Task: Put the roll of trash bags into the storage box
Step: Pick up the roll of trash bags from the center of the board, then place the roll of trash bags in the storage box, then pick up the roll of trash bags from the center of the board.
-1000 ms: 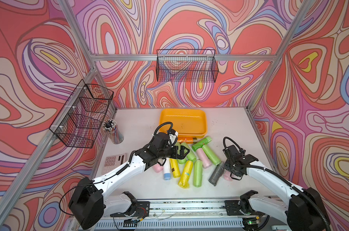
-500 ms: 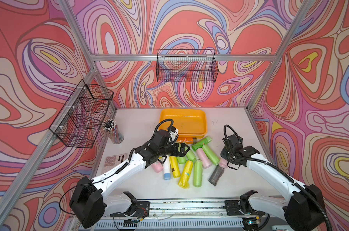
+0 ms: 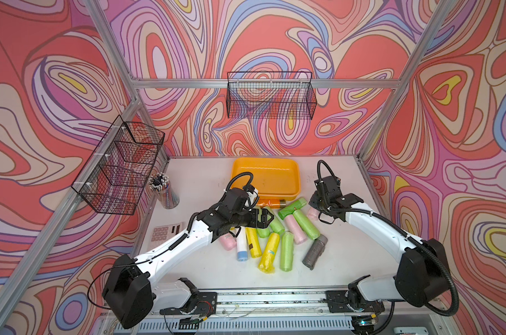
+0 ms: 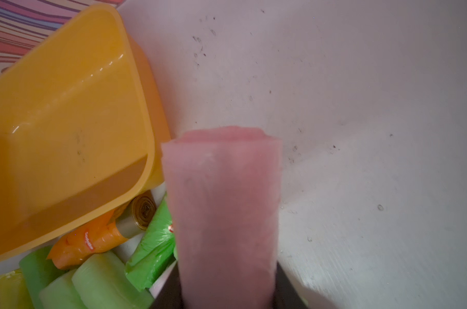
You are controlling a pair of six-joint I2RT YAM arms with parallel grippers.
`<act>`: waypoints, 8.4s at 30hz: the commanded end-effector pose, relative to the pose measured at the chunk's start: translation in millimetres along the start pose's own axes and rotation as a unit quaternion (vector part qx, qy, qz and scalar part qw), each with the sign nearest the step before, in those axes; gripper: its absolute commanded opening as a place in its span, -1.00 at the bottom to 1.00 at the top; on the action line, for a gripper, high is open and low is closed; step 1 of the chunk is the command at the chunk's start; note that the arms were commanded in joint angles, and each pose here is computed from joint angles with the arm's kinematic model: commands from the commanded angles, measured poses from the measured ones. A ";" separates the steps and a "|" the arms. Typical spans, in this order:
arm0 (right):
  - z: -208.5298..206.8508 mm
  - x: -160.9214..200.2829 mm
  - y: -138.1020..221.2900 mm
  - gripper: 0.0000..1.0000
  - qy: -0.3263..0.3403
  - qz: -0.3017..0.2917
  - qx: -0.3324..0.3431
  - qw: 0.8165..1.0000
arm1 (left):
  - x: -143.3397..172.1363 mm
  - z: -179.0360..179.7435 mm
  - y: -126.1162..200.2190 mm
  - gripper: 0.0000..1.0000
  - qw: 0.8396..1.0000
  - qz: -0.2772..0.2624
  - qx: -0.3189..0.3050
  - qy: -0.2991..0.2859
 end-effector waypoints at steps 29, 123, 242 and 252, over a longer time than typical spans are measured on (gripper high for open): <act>137.4 -51.0 -102.3 -0.76 0.190 -0.033 -0.077 0.978 | -9.0 -2.9 36.7 1.00 0.998 -0.047 -0.035 -0.002; 44.9 56.5 63.1 0.96 0.101 0.062 -0.343 0.932 | 57.5 115.9 83.0 1.00 0.887 -0.146 -0.381 0.217; 30.6 74.2 33.0 0.92 0.066 0.065 -0.314 0.945 | 6.5 59.7 36.4 -1.00 0.961 -0.072 -0.234 0.128; 25.4 75.9 42.1 0.93 0.077 0.060 -0.319 0.943 | -16.8 46.4 39.7 -1.00 0.960 -0.090 -0.239 0.112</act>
Point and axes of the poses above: each gripper's point midway between its finger pads, its own y axis back along the fingers, its own z axis along the line the jaws close on, x = y × z, the point moved 6 cm from there along y, back along the fingers, and after that the axes turned 2 degrees about y, right-handed, at the moved point
